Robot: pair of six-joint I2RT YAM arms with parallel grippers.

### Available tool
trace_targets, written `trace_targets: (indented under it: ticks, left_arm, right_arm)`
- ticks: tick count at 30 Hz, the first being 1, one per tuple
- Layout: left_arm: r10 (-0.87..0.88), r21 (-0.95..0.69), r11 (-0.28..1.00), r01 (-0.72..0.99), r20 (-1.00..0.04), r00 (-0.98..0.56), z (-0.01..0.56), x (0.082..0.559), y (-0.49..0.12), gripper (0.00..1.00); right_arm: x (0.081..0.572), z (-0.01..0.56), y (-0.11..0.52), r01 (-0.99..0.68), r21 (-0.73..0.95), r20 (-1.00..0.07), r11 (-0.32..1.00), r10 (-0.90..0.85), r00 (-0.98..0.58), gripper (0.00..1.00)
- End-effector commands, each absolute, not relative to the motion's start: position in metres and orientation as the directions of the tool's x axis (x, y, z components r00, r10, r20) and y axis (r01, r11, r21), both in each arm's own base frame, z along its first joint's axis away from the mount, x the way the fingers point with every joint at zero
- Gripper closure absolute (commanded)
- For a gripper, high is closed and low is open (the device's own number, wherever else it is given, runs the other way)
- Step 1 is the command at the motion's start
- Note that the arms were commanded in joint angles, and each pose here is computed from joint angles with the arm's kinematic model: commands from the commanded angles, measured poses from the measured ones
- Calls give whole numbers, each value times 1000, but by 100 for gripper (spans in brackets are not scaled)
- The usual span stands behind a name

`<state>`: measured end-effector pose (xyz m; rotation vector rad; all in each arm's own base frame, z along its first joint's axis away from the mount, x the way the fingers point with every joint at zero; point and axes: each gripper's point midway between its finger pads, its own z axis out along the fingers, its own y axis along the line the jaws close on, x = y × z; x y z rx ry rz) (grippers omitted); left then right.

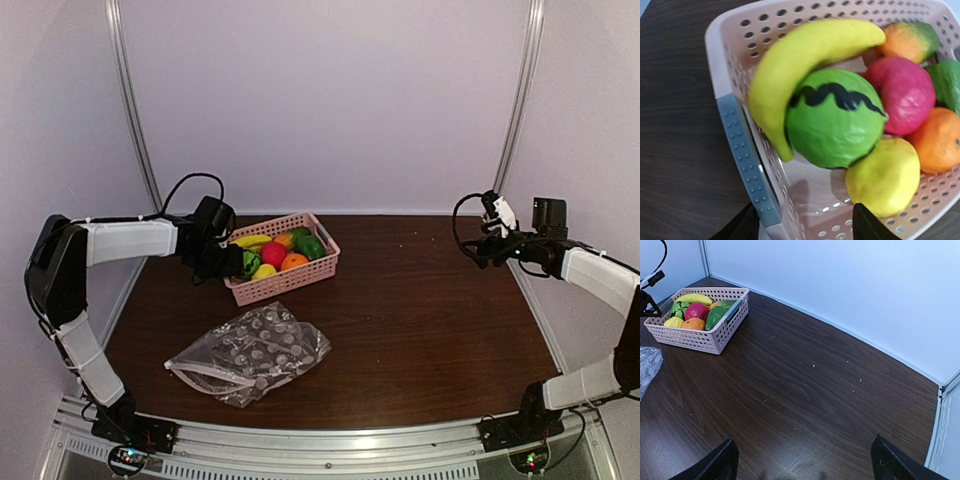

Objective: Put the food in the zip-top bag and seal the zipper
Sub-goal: Move the bin to the center of the board.

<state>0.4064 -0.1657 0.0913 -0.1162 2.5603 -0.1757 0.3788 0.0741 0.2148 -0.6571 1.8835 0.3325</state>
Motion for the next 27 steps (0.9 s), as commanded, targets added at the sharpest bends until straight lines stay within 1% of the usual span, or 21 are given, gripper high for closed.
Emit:
trace_targets:
  ticks: [1,4,9,10,12,14,16,18,20,26,27]
  left_arm:
    - [-68,-240,968,68,-518,-853,94,377,-231,37]
    - [-3,-272,948,164,-526,-851,100,348,-285,37]
    - [116,-363,863,352,-534,-837,112,301,-391,30]
    - [153,-373,842,390,-527,-836,114,291,-410,26]
    - [217,-373,807,457,-532,-818,128,277,-437,24]
    - [247,-347,788,508,-578,-778,155,273,-447,24]
    - [256,-305,782,544,-638,-726,186,279,-444,24]
    - [277,-231,790,568,-693,-666,211,298,-429,24]
    - [296,-176,809,561,-702,-647,224,327,-406,28]
    - [324,-71,847,527,-717,-618,216,424,-308,37]
    - [322,-81,842,534,-718,-617,213,435,-296,38]
  right_arm:
    - [377,217,78,-598,-77,-915,798,-295,-276,8]
    - [378,215,78,-596,-76,-913,800,-296,-282,8]
    - [380,211,77,-594,-70,-909,801,-297,-294,9]
    - [380,211,77,-593,-70,-908,802,-298,-295,9]
    - [380,211,76,-591,-73,-908,803,-299,-294,9]
    - [380,212,76,-589,-75,-908,805,-299,-293,9]
    - [379,213,76,-590,-76,-909,804,-299,-289,9]
    - [379,214,77,-592,-77,-911,802,-298,-285,9]
    - [379,215,77,-594,-75,-912,801,-297,-285,9]
    - [376,220,77,-592,-81,-916,802,-294,-273,9]
    - [376,220,77,-592,-83,-917,802,-294,-271,9]
